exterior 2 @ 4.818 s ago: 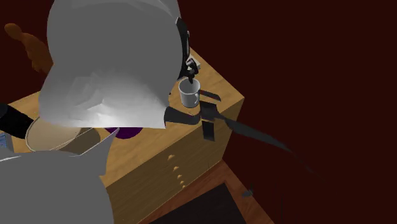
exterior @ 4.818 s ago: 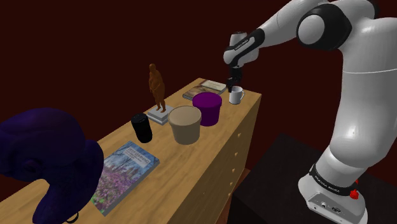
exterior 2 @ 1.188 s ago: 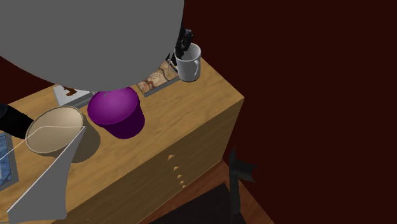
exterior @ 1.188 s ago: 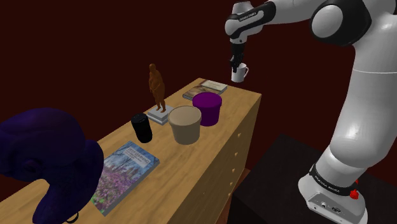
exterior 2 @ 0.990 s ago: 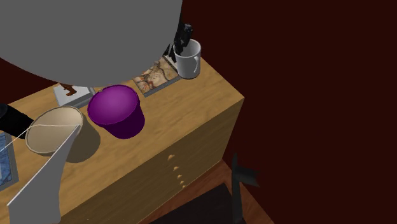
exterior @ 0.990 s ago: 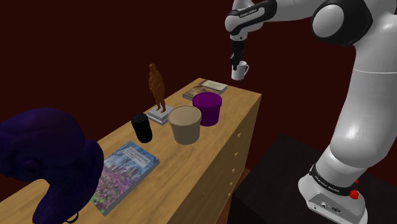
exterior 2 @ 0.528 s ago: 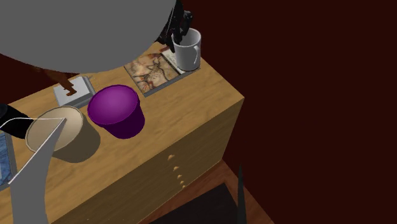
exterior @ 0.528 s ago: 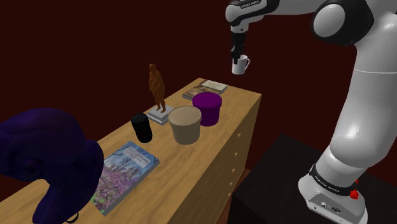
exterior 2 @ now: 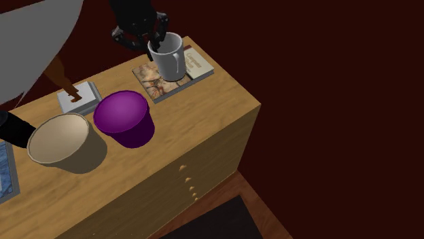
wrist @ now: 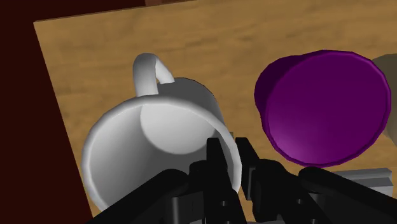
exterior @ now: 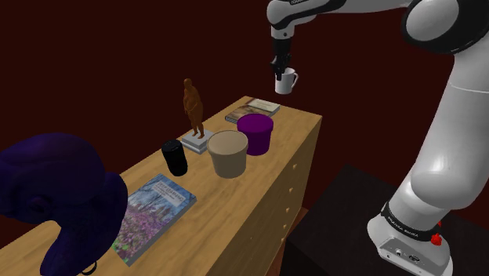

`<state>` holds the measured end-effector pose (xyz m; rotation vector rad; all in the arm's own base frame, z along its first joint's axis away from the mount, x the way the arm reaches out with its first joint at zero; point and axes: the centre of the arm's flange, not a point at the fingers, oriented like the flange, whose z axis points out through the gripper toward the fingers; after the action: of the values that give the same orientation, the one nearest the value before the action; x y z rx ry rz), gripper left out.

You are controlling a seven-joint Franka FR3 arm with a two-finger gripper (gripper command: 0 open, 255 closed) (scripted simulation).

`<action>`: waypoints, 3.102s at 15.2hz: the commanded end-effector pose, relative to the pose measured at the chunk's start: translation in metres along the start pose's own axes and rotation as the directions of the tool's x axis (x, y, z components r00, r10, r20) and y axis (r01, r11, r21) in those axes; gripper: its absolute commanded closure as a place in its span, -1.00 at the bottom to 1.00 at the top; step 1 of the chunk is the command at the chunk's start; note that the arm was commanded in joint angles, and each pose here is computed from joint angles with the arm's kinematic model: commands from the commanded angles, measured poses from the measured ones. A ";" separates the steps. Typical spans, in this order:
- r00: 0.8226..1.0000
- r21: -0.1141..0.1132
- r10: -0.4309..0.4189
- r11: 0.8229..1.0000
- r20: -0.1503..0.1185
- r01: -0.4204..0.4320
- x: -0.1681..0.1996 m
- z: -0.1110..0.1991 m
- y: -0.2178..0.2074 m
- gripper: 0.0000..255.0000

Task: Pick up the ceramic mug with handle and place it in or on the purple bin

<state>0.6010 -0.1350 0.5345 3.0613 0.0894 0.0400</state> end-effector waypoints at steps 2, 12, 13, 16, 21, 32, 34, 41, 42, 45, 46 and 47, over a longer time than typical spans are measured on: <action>1.000 0.000 0.002 1.000 0.000 -0.002 0.002 -0.008 -0.038 1.00; 1.000 0.000 0.002 1.000 0.000 -0.002 0.010 -0.036 -0.167 1.00; 1.000 0.000 0.002 1.000 0.000 -0.002 0.011 -0.039 -0.180 1.00; 1.000 0.000 0.002 1.000 0.000 -0.002 0.011 -0.030 -0.185 1.00; 1.000 0.000 0.002 1.000 0.000 -0.002 0.010 -0.003 -0.187 1.00; 1.000 0.000 0.002 1.000 0.000 -0.002 0.009 0.054 -0.192 1.00; 1.000 0.000 0.002 1.000 0.000 -0.002 0.008 0.065 -0.192 1.00; 1.000 0.000 0.002 1.000 0.000 -0.002 0.008 0.069 -0.193 1.00; 1.000 0.000 0.002 1.000 0.000 -0.002 0.008 0.069 -0.193 1.00; 1.000 0.000 0.002 1.000 0.000 -0.002 0.008 0.069 -0.193 -1.00; 1.000 0.000 0.002 1.000 0.000 -0.002 0.008 0.069 -0.193 -1.00; 1.000 0.000 0.002 1.000 0.000 -0.002 0.008 0.069 -0.193 -1.00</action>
<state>0.6003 0.0520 0.4506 3.0610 0.0870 0.0401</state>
